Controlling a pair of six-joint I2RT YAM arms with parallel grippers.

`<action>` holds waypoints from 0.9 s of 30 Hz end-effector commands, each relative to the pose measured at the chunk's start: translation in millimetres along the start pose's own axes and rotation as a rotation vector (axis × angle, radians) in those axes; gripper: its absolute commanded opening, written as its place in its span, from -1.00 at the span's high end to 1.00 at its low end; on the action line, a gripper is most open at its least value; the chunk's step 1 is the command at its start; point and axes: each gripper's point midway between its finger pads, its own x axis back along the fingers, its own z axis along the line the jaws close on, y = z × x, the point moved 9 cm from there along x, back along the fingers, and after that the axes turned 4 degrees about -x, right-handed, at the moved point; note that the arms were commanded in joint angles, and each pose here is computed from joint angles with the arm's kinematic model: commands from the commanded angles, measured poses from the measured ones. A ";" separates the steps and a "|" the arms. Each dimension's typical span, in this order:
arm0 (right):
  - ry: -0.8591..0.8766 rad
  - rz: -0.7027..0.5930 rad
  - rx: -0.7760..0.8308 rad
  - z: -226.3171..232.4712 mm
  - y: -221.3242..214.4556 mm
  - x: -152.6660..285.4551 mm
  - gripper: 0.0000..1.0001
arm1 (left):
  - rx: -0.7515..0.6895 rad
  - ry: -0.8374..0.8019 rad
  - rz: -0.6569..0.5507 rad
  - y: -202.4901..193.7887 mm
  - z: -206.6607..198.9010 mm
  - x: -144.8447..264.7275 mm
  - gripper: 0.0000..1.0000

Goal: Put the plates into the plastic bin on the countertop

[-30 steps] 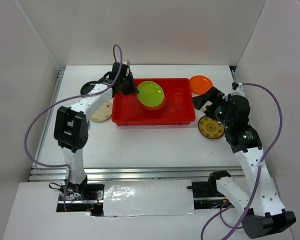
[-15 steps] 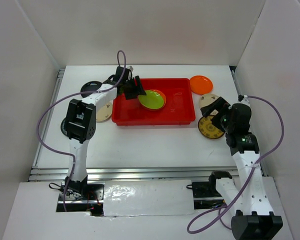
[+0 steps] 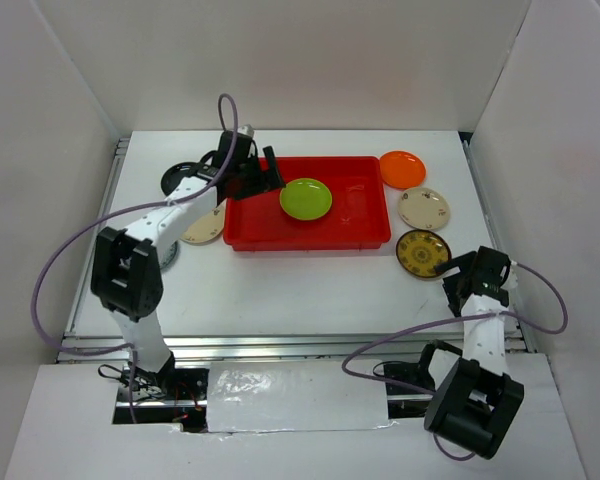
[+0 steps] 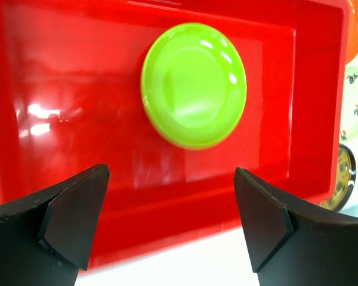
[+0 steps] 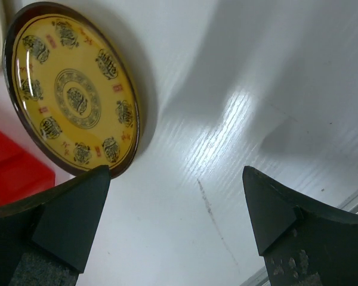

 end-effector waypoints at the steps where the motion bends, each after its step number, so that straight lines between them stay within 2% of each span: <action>1: 0.105 -0.043 -0.015 10.8 14.0 -5.7 -1.00 | -0.015 0.075 -0.071 -1.2 5.3 48.7 -0.99; 5: 0.102 0.008 0.007 17.8 21.1 -19.5 -0.99 | -0.023 0.068 -0.136 -21.3 14.2 103.5 -0.99; 7: 0.117 0.046 0.006 20.4 19.7 -25.1 -0.98 | -0.024 0.057 -0.125 -38.3 21.8 111.6 -0.99; 8: 0.116 0.041 0.003 21.5 21.1 -29.7 -0.97 | -0.023 0.021 -0.155 -38.4 19.7 128.9 -0.99; 10: 0.104 0.042 -0.003 21.9 22.6 -36.2 -0.92 | -0.032 0.010 -0.145 -52.5 24.7 134.6 -0.99; 11: 0.092 0.065 -0.003 23.2 22.5 -43.0 -0.90 | -0.028 -0.009 -0.178 -52.2 24.1 147.2 -0.99; 17: 0.028 0.101 0.012 25.4 15.3 -64.1 -0.71 | -0.036 0.027 -0.194 -68.1 38.8 158.6 -0.99; 21: 0.009 0.105 0.031 26.5 14.1 -64.3 -0.43 | -0.037 0.006 -0.196 -69.2 37.7 160.1 -0.99; 25: 0.000 0.113 0.047 26.5 14.4 -64.1 -0.06 | -0.040 0.017 -0.209 -62.9 35.4 165.5 -0.99; 27: -0.011 0.127 0.058 26.2 14.3 -63.9 -0.01 | -0.037 0.023 -0.221 -61.9 35.9 168.0 -0.99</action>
